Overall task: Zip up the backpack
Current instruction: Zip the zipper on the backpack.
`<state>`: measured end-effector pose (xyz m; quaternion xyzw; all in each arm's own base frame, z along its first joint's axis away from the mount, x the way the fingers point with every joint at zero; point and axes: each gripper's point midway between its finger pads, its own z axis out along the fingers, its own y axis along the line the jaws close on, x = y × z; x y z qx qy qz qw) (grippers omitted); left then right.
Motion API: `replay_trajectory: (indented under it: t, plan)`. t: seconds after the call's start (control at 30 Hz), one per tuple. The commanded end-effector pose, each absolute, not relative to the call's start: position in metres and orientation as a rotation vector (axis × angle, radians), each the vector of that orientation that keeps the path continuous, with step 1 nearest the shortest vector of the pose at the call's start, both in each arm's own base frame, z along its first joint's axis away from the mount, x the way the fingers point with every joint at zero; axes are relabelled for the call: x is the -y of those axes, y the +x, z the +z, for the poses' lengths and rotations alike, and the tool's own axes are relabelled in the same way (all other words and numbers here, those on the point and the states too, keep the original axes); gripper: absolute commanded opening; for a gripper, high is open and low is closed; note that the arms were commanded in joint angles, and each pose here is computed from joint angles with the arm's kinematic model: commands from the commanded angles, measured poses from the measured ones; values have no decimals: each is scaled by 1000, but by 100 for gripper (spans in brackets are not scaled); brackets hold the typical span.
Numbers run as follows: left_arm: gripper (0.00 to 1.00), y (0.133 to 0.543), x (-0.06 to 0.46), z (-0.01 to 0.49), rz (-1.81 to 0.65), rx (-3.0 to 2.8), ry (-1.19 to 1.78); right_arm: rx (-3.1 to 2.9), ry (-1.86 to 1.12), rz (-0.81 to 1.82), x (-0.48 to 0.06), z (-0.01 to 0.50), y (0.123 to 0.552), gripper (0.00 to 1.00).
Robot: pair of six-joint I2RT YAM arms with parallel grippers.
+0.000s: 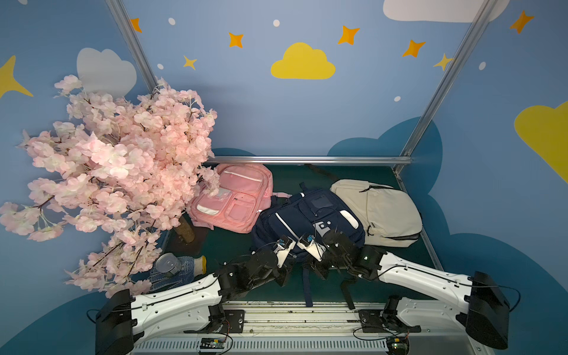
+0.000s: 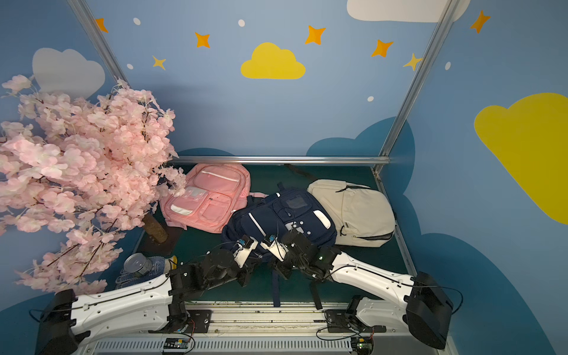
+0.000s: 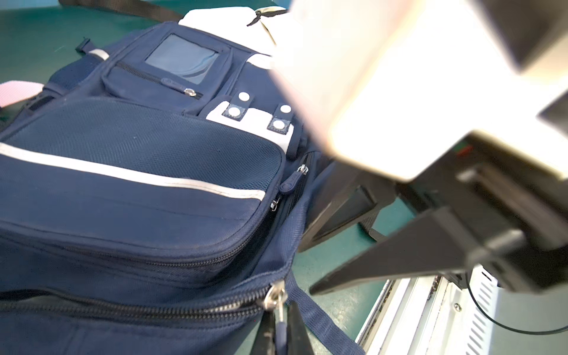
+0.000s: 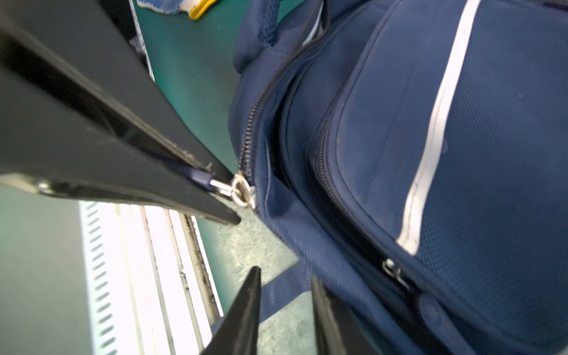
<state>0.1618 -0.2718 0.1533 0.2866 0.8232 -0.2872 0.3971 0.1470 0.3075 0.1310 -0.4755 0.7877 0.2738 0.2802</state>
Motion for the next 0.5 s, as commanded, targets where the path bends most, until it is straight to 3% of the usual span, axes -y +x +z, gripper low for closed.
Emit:
replay_trajectory:
  t: [0.0, 0.07, 0.17, 0.47]
  plan:
    - [3, 161, 280, 197, -803, -1961, 711, -2097, -1242, 669, -308, 134, 159, 18]
    - [2, 166, 271, 193, -752, -1981, 690, -2127, -1232, 627, -301, 133, 160, 8]
    - [3, 168, 262, 186, -725, -2019, 680, -2153, -1200, 581, -288, 135, 160, 8]
    - [3, 167, 271, 177, -769, -2054, 711, -1948, -1159, 646, -291, 178, 158, 40]
